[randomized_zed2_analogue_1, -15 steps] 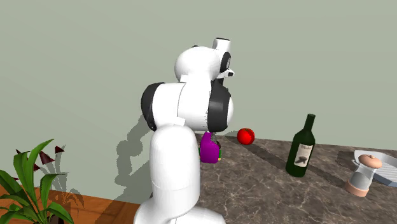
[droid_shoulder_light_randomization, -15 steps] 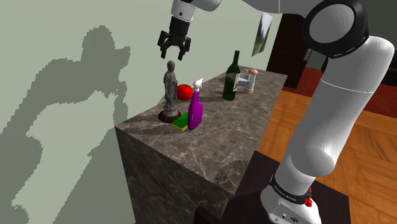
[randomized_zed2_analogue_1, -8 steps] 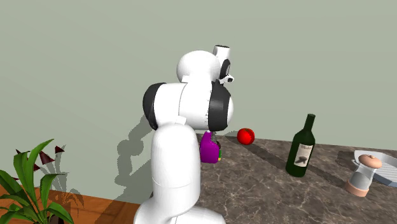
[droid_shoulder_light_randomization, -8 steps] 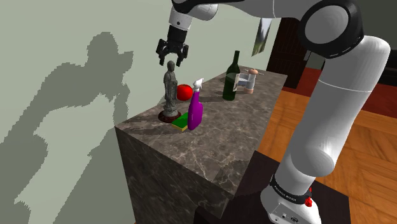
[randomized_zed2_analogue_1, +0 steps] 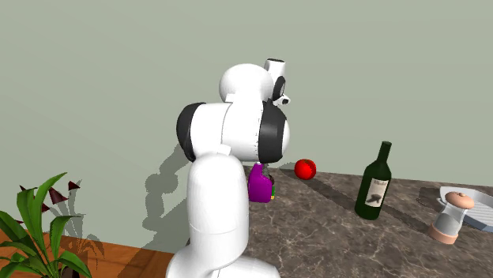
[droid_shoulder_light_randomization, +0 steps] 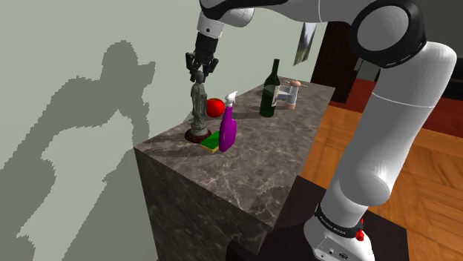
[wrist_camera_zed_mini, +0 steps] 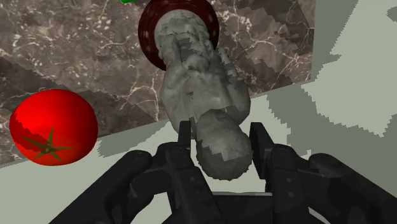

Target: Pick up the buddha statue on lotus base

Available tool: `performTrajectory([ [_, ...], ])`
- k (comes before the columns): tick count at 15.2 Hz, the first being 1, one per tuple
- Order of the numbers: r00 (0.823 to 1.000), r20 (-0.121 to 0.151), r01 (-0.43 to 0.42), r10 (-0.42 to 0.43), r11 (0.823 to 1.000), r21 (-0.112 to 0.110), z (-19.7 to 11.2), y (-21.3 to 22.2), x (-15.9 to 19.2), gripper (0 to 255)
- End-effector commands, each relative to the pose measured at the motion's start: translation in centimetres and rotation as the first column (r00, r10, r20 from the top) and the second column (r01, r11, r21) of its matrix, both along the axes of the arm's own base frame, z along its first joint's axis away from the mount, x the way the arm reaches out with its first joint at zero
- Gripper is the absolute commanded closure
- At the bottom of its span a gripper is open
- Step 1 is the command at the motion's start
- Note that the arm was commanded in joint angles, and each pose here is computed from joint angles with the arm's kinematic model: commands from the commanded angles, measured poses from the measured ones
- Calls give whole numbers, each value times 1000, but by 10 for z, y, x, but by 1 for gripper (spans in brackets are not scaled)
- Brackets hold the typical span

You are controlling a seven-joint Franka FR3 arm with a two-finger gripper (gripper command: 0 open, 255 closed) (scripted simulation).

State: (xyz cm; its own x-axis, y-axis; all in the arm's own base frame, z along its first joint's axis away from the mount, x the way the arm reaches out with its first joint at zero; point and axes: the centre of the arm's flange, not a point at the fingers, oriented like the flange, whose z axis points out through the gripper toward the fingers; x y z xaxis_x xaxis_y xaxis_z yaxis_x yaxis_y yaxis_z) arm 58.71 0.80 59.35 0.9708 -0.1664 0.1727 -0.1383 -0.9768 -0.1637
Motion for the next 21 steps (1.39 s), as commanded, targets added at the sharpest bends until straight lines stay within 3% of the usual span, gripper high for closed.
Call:
performTrajectory([
  [1,1000,-1,-1,1,1000,0,0,0,0,255],
  [4,1000,-1,-1,1,1000,0,0,0,0,255],
  [21,1000,-1,-1,1,1000,0,80,0,0,255],
])
